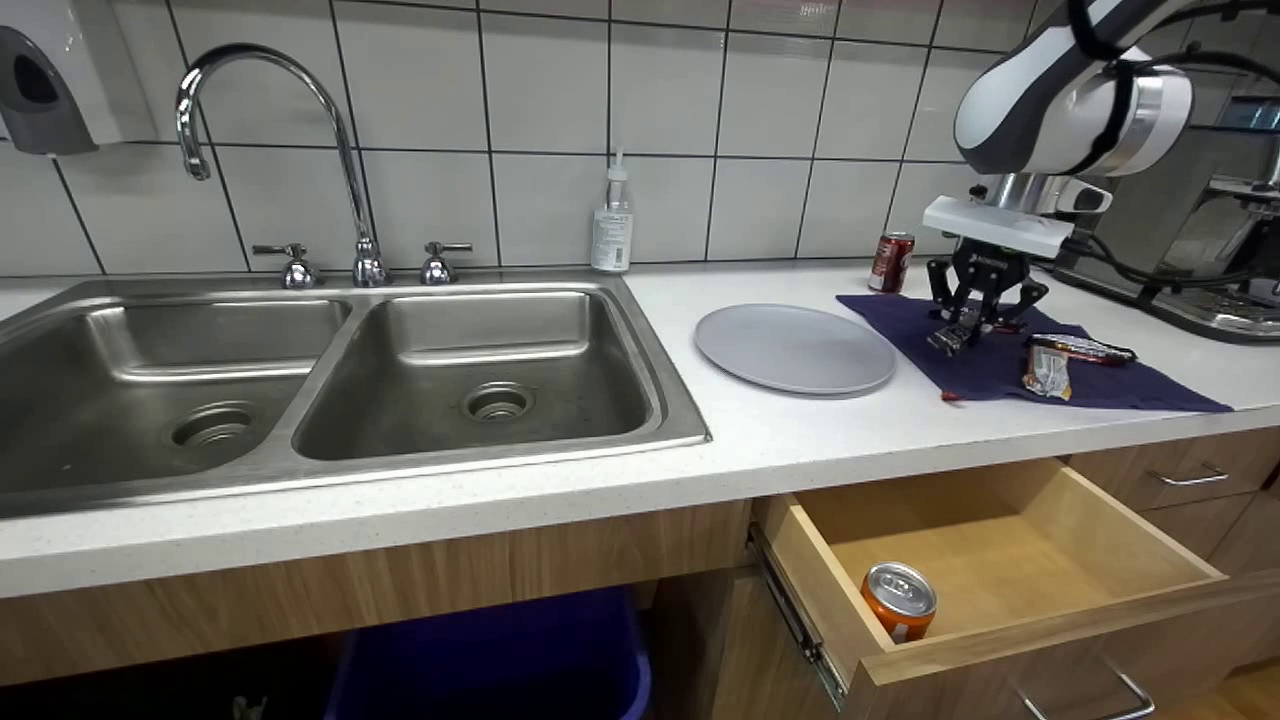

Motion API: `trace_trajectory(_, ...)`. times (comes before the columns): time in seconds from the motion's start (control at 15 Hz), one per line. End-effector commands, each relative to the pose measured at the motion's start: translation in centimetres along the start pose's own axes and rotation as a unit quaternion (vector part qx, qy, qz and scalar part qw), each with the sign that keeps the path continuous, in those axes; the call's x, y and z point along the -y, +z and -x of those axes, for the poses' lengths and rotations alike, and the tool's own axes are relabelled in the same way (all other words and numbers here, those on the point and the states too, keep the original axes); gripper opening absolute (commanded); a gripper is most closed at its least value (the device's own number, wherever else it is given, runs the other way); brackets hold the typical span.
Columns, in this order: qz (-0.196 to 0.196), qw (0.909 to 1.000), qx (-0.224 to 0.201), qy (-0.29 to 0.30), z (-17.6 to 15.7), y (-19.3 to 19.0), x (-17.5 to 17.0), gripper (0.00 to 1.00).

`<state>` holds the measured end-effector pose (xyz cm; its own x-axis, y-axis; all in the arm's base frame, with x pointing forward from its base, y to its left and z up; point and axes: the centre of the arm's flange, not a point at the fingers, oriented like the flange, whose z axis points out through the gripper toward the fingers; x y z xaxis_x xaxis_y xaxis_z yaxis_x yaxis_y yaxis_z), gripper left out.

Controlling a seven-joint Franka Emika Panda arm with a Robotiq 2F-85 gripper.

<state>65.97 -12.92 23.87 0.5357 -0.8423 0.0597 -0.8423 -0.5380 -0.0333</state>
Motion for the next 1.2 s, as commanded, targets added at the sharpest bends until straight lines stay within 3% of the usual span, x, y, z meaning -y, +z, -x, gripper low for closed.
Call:
trace_trajectory(0.0, -0.002, 0.9999, 0.005, -0.016, 2.1, -1.9, -2.4, 0.07)
trace_trajectory(1.13, 0.035, 0.9899, 0.019, -0.136, 12.6, -3.3, -7.3, 0.07)
